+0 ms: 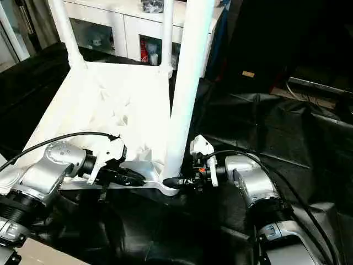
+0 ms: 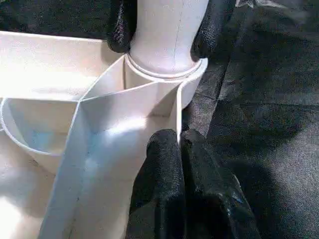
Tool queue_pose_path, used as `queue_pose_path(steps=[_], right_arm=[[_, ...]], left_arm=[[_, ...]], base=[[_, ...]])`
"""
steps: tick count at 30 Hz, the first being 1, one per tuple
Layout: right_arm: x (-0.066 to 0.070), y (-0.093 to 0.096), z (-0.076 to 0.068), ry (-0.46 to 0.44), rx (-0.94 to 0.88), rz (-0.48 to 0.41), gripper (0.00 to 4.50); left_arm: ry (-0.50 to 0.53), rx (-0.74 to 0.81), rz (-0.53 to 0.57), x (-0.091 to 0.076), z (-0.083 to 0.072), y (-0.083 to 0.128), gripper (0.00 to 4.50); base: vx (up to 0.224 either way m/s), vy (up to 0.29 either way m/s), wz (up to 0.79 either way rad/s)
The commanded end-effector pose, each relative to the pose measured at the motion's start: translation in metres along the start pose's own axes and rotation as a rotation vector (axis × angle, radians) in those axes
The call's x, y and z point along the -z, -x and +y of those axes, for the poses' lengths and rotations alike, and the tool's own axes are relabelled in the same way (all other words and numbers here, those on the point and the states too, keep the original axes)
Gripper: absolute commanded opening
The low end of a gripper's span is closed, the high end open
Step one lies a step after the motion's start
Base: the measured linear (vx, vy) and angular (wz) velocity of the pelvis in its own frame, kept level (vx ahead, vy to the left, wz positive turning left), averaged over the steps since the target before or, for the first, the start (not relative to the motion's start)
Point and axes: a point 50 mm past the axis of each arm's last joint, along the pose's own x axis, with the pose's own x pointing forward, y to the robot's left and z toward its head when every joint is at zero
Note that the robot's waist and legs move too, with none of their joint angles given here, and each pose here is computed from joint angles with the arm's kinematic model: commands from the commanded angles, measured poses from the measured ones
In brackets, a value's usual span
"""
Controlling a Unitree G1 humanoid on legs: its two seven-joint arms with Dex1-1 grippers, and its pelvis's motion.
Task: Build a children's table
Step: Rotate leg to tighten
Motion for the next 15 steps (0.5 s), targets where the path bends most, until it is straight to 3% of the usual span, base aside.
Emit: queue_pose_path(steps=[1,4,8,10,15], right_arm=[[0.014,-0.01,0.005,-0.083,0.001,-0.015,2.44],[0.015,-0.014,0.0,-0.095,0.096,-0.042,2.38],[0.021,-0.026,-0.017,-0.158,0.399,-0.089,2.25],[0.022,-0.029,-0.02,-0.185,0.461,-0.101,2.2],[0.019,-0.06,-0.024,-0.248,0.649,-0.121,2.15]], left_arm=[[-0.045,-0.069,-0.058,-0.016,0.006,-0.004,0.0],[-0.032,-0.132,-0.065,-0.018,0.011,-0.007,0.0],[0.013,-0.288,-0.088,-0.027,0.023,-0.02,0.0],[0.021,-0.309,-0.093,-0.029,0.025,-0.025,0.0],[0.045,-0.379,-0.115,-0.043,0.028,-0.054,0.0]], base=[[0.0,0.0,0.0],[0.0,0.0,0.0],[0.0,0.0,0.0],[0.0,0.0,0.0],[0.0,0.0,0.0]])
